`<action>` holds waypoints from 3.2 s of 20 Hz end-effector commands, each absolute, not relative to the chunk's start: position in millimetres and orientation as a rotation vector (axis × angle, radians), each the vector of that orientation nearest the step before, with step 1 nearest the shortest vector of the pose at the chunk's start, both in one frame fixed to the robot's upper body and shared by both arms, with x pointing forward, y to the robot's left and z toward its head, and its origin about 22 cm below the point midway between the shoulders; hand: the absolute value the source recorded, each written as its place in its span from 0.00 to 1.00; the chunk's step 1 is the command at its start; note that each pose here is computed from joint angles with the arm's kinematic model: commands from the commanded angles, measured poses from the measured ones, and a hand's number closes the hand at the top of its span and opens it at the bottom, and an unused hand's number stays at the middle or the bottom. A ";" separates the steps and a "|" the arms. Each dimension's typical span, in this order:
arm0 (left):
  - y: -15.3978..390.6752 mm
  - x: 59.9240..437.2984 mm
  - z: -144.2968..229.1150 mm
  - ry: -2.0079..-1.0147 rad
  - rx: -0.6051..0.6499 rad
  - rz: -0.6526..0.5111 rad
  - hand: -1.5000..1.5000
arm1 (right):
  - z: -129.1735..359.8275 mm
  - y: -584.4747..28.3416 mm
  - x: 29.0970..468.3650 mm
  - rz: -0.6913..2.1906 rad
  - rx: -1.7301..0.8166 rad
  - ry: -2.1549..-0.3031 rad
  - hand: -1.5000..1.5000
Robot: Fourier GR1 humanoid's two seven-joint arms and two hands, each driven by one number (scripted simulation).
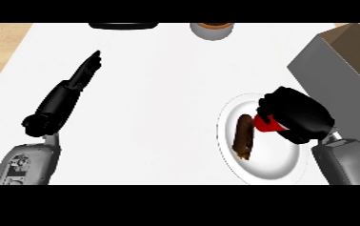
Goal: Pick the can from the plate and place it in the cardboard box
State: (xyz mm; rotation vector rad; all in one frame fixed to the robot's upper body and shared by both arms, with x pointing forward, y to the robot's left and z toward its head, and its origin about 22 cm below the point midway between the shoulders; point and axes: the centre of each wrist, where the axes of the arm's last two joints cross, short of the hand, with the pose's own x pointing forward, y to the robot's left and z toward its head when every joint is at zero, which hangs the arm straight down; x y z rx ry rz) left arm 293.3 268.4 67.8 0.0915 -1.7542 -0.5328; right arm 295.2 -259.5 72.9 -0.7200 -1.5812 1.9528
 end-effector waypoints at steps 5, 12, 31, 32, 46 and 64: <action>255.6 295.8 72.4 -1.775 0.067 -0.566 0.50 | 61.5 -187.0 337.7 1.262 -0.833 -1.332 1.00; 265.6 293.1 69.0 -1.745 0.075 -0.551 0.50 | 136.7 -128.3 388.0 1.177 -1.147 -1.440 1.00; 265.3 304.4 83.5 -1.768 0.119 -0.535 0.50 | 238.9 -255.9 399.7 0.307 -1.432 -1.322 1.00; 264.5 285.6 69.4 -1.750 0.104 -0.548 0.50 | 229.7 -282.3 398.0 0.303 -1.422 -1.290 1.00; 265.0 294.5 63.8 -1.758 0.095 -0.525 0.50 | 190.3 -408.0 384.2 0.592 -1.171 -0.894 1.00; 268.9 289.5 60.2 -1.732 0.111 -0.518 0.50 | 193.3 -454.8 370.8 0.258 -0.802 -1.477 0.00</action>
